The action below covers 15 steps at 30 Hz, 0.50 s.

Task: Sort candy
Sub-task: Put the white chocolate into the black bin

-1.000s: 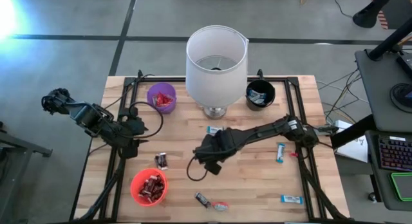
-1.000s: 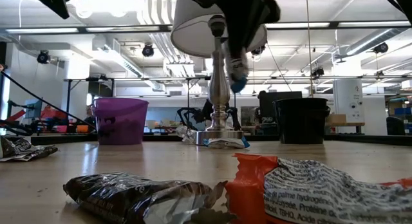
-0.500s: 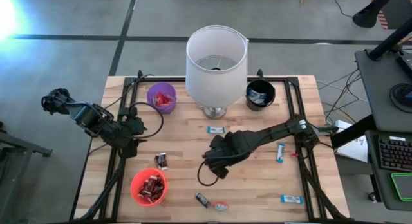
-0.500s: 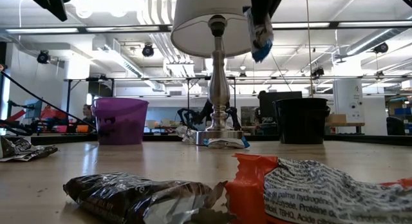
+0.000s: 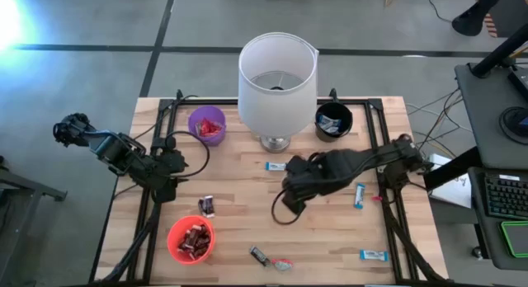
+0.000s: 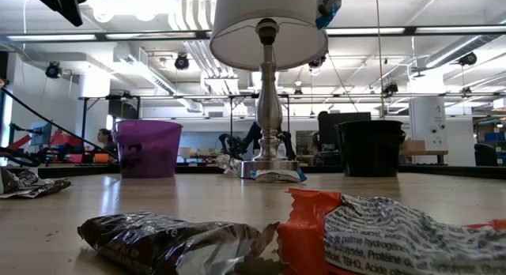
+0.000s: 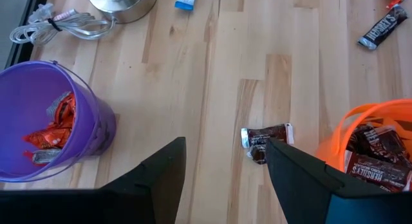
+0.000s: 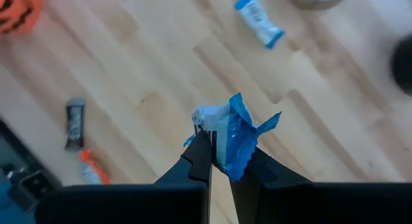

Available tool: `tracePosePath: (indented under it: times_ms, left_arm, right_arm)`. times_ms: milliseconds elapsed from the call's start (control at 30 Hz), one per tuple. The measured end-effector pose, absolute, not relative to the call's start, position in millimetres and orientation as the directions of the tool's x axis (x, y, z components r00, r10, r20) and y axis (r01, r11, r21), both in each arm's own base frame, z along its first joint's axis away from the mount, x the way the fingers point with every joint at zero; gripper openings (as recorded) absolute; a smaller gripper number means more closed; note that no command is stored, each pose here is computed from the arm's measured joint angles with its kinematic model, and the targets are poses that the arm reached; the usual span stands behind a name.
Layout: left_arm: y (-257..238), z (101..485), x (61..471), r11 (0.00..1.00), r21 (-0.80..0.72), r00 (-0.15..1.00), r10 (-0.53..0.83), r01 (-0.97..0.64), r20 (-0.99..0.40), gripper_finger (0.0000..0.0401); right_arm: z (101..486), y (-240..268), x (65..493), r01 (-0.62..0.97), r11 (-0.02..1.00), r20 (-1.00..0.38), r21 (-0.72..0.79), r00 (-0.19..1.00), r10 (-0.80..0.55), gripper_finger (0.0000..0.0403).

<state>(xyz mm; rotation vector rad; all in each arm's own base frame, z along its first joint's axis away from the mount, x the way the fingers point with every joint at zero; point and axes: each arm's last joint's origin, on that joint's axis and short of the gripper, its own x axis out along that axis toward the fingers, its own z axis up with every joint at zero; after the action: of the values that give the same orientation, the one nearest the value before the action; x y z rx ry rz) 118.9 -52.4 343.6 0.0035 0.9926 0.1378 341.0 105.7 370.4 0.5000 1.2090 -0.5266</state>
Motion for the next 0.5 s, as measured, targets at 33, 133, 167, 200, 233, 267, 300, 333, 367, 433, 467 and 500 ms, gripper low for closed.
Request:
tracePosePath:
  times_ms: [33, 133, 167, 200, 233, 267, 300, 333, 367, 433, 467, 500]
  left_arm:
    - [-52, 344, 119, 0.991, 0.066, 0.538, 0.117, -0.114, -0.834, 0.0196]
    - [-52, 344, 119, 0.991, 0.066, 0.538, 0.118, -0.115, -0.835, 0.0196]
    - [-52, 344, 119, 0.991, 0.066, 0.538, 0.118, -0.115, -0.835, 0.0196]
    - [-52, 344, 119, 0.991, 0.066, 0.538, 0.118, -0.115, -0.835, 0.0196]
    - [-52, 344, 119, 0.991, 0.065, 0.538, 0.118, -0.115, -0.834, 0.0196]
    - [-52, 344, 119, 0.991, 0.064, 0.538, 0.118, -0.117, -0.834, 0.0196]
    - [-52, 344, 119, 0.991, 0.064, 0.538, 0.117, -0.117, -0.834, 0.0196]
    - [-52, 344, 119, 0.991, 0.063, 0.539, 0.117, -0.118, -0.834, 0.0196]
    - [-52, 344, 119, 0.991, 0.064, 0.538, 0.117, -0.118, -0.834, 0.0196]
    - [-52, 344, 119, 0.991, 0.066, 0.539, 0.121, -0.119, -0.833, 0.0196]
    - [-52, 344, 119, 0.99, 0.072, 0.541, 0.127, -0.123, -0.831, 0.0196]
    - [-52, 344, 119, 0.989, 0.076, 0.543, 0.133, -0.126, -0.829, 0.0196]
  right_arm:
    - [373, 102, 336, 0.638, 0.766, -0.955, 0.077, 0.269, -0.128, 0.0022]
    - [376, 89, 322, 0.669, 0.741, -0.951, 0.061, 0.265, -0.161, 0.0022]
    - [376, 85, 318, 0.677, 0.734, -0.951, 0.055, 0.259, -0.168, 0.0022]
    - [376, 81, 313, 0.688, 0.724, -0.952, 0.051, 0.252, -0.173, 0.0022]
    - [376, 76, 308, 0.698, 0.715, -0.953, 0.048, 0.246, -0.176, 0.0022]
    - [376, 72, 303, 0.706, 0.707, -0.954, 0.043, 0.239, -0.18, 0.0022]
    - [375, 67, 299, 0.714, 0.7, -0.955, 0.038, 0.231, -0.184, 0.0022]
    - [375, 62, 294, 0.722, 0.691, -0.956, 0.034, 0.225, -0.188, 0.0022]
    - [374, 57, 289, 0.731, 0.682, -0.956, 0.03, 0.22, -0.194, 0.0022]
    - [372, 45, 281, 0.751, 0.66, -0.956, 0.009, 0.199, -0.214, 0.0022]
    - [371, 40, 277, 0.76, 0.65, -0.955, -0.001, 0.192, -0.225, 0.0022]
    - [370, 33, 273, 0.768, 0.64, -0.954, -0.009, 0.184, -0.235, 0.0022]
